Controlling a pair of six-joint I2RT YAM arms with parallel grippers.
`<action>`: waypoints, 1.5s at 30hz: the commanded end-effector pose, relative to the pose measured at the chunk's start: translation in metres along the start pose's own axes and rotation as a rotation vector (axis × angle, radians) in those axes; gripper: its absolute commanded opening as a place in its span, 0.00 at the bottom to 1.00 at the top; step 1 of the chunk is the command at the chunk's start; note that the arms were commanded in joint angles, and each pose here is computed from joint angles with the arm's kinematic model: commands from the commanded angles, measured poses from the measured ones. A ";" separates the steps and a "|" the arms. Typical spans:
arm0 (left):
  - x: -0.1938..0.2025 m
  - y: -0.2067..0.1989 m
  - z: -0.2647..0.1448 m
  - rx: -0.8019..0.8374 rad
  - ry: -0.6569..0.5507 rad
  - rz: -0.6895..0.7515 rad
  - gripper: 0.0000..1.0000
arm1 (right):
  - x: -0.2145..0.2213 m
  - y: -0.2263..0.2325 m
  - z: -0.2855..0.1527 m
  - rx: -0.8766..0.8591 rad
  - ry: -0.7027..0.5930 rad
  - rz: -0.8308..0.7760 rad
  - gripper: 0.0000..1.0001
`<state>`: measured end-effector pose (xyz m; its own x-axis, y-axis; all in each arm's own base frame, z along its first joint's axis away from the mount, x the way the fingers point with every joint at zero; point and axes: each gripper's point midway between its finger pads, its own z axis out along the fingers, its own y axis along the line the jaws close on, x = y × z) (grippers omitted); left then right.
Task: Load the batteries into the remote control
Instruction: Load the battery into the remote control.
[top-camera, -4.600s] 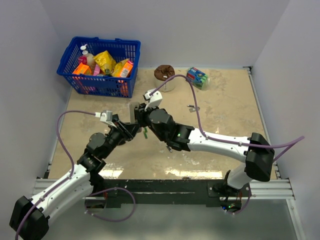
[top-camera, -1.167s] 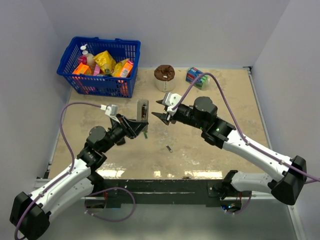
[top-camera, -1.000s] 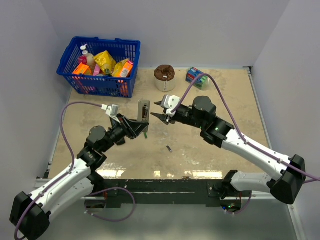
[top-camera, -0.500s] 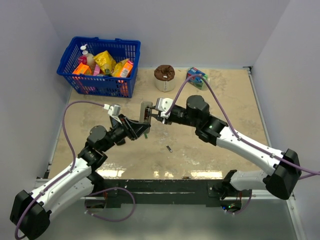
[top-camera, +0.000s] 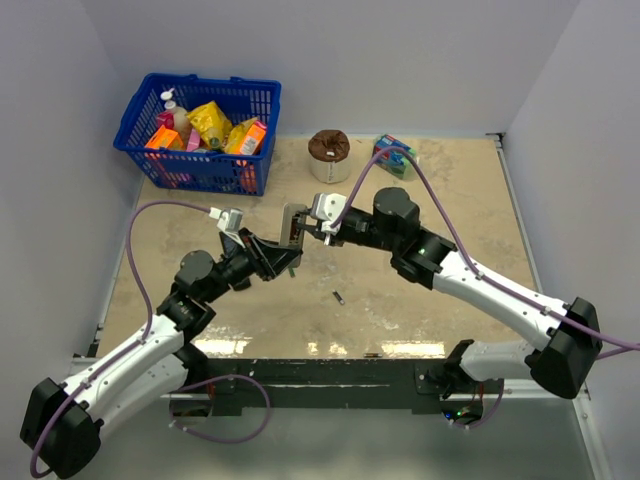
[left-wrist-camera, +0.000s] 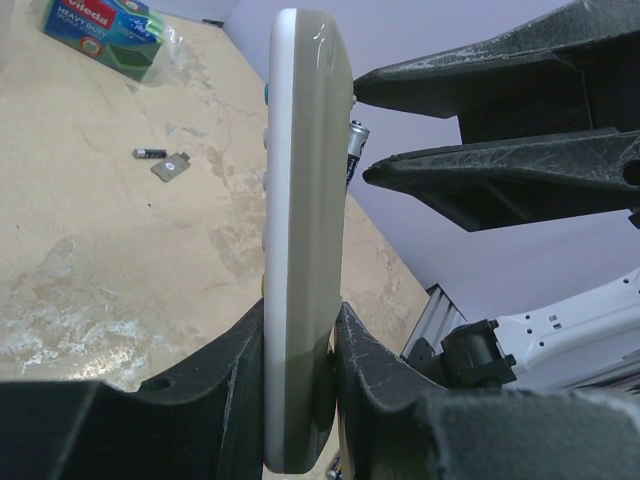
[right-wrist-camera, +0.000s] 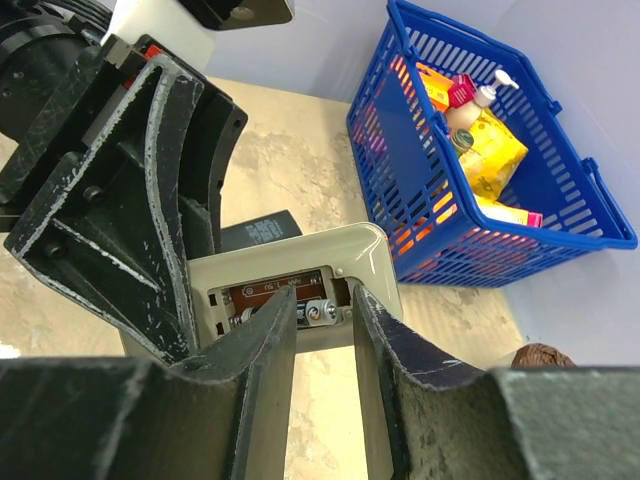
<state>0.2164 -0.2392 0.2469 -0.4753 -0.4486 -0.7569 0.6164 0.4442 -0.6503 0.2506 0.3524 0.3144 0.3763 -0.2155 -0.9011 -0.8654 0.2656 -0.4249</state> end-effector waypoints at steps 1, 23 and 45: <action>-0.026 -0.028 0.003 0.091 -0.067 0.032 0.00 | -0.025 -0.014 -0.002 0.022 -0.056 -0.047 0.33; -0.038 -0.042 0.000 0.149 -0.120 0.046 0.00 | -0.001 0.014 0.006 -0.097 -0.022 0.032 0.10; -0.065 -0.106 -0.028 0.455 -0.253 0.101 0.00 | 0.071 0.045 0.009 -0.164 0.110 0.057 0.07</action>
<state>0.2099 -0.2394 0.2524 -0.4821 -0.4884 -0.7274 0.6304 0.3831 -0.6751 0.2466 0.3630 0.3050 0.4124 -0.1587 -0.8971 -0.8753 0.2040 -0.4385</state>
